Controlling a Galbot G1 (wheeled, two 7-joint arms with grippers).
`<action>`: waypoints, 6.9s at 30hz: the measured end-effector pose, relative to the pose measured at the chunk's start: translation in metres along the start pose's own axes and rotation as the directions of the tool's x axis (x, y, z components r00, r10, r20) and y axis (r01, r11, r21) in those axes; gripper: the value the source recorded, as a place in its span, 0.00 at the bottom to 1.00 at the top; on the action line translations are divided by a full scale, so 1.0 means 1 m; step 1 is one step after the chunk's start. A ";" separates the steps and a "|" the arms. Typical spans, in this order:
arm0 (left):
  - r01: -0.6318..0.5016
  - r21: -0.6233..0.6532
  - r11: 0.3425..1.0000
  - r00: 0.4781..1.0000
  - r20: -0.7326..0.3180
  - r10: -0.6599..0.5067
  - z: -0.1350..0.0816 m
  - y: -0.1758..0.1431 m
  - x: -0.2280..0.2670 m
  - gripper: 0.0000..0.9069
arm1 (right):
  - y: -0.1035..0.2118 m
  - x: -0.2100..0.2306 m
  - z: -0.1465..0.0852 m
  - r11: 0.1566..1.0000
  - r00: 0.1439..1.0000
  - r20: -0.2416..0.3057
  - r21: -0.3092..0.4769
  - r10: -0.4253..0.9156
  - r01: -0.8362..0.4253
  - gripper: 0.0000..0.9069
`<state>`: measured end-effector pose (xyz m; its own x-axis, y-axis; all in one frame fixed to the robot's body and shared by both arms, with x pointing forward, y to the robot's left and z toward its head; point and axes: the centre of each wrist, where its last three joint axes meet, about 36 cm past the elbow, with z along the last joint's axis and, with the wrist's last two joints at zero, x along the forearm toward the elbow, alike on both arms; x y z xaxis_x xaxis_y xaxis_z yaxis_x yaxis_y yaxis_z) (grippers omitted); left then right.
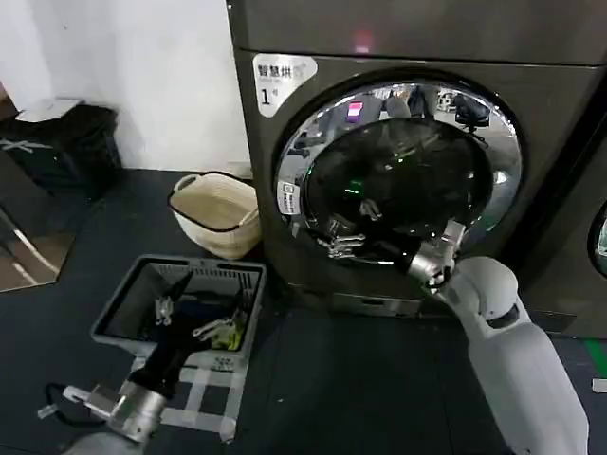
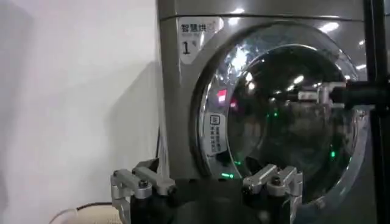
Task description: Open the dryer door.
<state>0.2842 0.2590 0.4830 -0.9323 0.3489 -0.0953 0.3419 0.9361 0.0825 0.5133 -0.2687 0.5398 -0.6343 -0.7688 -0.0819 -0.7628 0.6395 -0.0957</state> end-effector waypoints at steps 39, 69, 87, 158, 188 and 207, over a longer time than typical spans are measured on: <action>-0.031 -0.015 0.999 0.999 0.006 0.031 -0.003 0.001 0.000 1.00 | -0.004 -0.075 0.017 0.993 0.994 -0.003 0.021 -0.113 0.113 1.00; -0.038 -0.024 0.999 0.999 0.020 0.038 -0.014 0.001 0.002 1.00 | -0.001 -0.114 0.028 1.000 0.998 -0.056 0.004 -0.009 0.009 1.00; -0.046 -0.018 0.999 0.999 0.028 0.047 -0.019 -0.001 0.004 1.00 | 0.000 -0.115 0.027 0.999 0.997 -0.077 -0.041 -0.012 0.009 1.00; -0.016 -0.002 1.000 0.999 0.030 0.016 -0.037 0.011 0.008 1.00 | -0.033 -0.044 0.023 0.909 0.904 -0.097 -0.072 -0.416 0.410 1.00; 0.042 0.032 0.999 0.999 -0.013 -0.041 -0.047 0.017 0.007 1.00 | -0.054 -0.008 0.039 0.781 0.776 -0.105 -0.030 -0.623 0.623 1.00; 0.033 0.057 0.998 0.999 0.008 -0.034 -0.043 0.056 -0.009 1.00 | -0.050 0.024 0.047 0.700 0.691 -0.125 -0.051 -0.712 0.713 1.00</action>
<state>0.3067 0.3068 0.5311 -0.9423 0.3177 -0.1057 0.3170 0.9481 0.0229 0.5422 -0.3186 0.4960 0.0895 -0.9867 0.1360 -0.9921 -0.1003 -0.0752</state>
